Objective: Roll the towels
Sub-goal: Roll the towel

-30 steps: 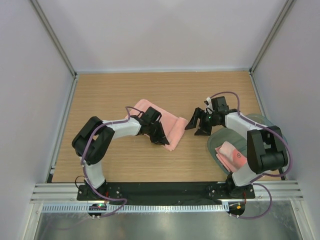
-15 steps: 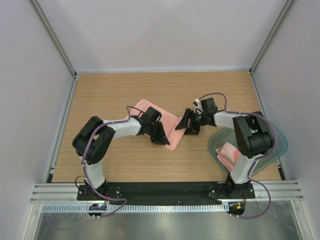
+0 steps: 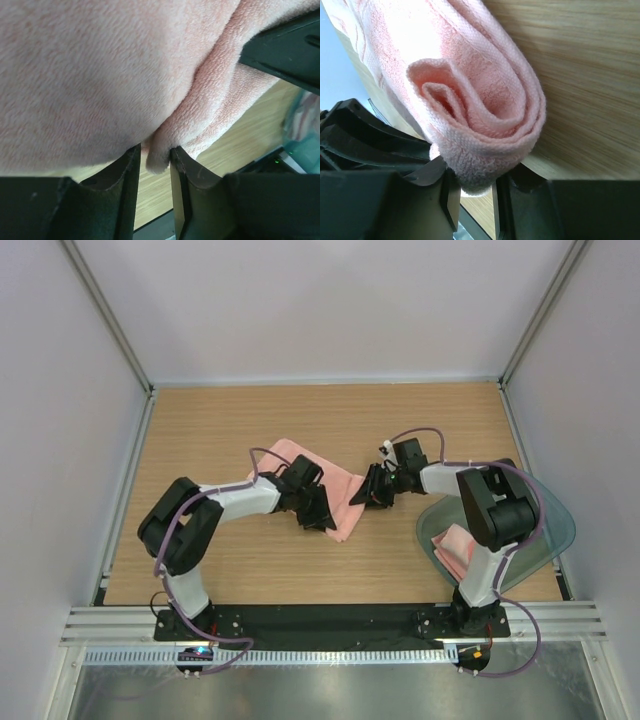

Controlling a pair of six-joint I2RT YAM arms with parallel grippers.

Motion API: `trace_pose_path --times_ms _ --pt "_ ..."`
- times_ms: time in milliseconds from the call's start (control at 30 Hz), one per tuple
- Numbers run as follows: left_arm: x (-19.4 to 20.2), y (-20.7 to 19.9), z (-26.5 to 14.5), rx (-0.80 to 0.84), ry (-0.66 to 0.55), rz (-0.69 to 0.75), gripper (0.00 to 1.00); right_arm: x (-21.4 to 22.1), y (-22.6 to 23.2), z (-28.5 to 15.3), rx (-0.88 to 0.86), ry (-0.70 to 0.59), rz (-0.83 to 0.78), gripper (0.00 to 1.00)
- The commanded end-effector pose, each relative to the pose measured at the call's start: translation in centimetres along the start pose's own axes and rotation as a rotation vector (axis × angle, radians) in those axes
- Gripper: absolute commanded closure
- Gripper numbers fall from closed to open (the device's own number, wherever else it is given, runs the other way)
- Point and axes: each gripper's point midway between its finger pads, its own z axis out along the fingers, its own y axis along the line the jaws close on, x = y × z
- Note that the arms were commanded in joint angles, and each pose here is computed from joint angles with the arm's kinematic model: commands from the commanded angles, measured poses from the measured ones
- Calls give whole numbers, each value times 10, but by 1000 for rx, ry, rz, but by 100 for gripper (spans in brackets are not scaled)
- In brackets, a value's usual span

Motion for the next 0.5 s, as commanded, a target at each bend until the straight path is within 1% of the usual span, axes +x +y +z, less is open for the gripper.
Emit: trace_pose_path --times_ms 0,100,133,267,367,433,467 --pt "7 70 -19 -312 -39 69 69 -9 1 -6 66 -34 -50 73" --pt "6 77 -34 -375 -62 102 68 -15 8 -9 69 -41 -63 73" --pt "8 77 -36 -379 -56 107 68 -17 9 -10 71 -43 -66 73" --pt "4 83 -49 -432 -94 123 69 -20 12 -12 77 -44 -72 73" --pt "-6 74 -65 -457 -168 168 71 -20 15 -14 78 -37 -70 73" --pt "-13 60 -78 -453 -230 247 69 -22 17 -15 77 -39 -75 73" --pt "-22 47 -86 -461 -293 297 68 -21 18 -16 79 -35 -79 73"
